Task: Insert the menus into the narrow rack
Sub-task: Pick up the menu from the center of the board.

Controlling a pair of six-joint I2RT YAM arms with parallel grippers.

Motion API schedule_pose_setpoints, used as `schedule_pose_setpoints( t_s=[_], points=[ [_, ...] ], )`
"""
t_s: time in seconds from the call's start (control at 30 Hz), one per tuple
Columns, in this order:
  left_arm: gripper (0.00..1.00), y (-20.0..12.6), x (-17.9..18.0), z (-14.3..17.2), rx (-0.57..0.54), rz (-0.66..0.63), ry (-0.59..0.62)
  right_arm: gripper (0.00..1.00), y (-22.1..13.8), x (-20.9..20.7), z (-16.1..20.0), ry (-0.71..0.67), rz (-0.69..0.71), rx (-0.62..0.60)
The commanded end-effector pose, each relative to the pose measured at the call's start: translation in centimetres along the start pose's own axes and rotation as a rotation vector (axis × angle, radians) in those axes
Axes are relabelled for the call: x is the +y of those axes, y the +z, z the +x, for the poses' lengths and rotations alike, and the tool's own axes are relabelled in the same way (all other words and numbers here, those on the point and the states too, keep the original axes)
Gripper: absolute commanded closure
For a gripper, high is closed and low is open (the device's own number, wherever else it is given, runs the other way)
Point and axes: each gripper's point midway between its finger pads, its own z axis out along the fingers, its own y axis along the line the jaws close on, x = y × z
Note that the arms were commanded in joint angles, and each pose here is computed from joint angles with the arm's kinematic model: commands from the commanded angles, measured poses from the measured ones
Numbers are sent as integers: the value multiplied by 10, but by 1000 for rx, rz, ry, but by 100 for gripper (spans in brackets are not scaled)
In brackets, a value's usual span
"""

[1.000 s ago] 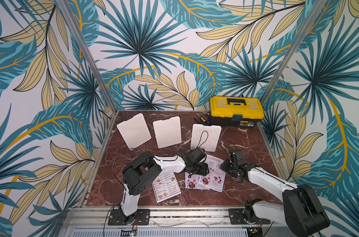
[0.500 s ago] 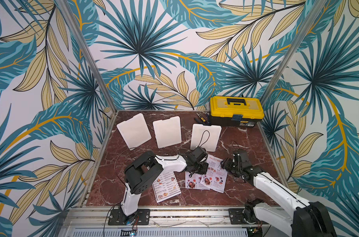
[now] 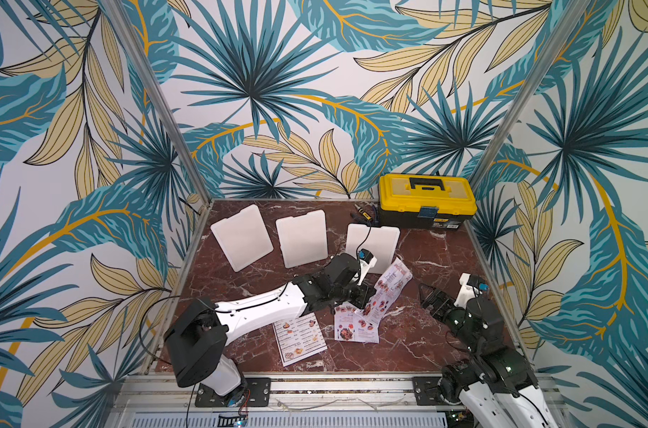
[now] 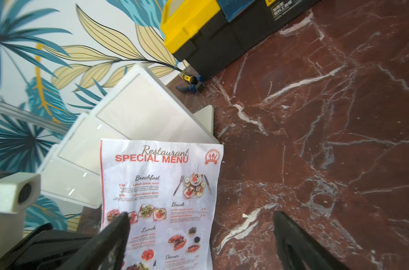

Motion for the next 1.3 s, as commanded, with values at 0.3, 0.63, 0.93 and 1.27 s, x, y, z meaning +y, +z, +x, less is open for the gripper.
schedule_pose_setpoints(
  t_s=[0.3,0.63,0.93,1.27],
  points=[
    [100,-76,-3,-60,-316,-127,230,0,-17,71,32,-112,-518,72],
    [100,-99,6,-76,-363,-30,149,0,-2,114,40,-142,-759,164],
    [100,-87,1,-84,-336,44,147,0,18,125,31,-164,-783,142],
    [100,-115,-19,-81,-370,121,163,0,29,119,20,-206,-705,79]
  ],
)
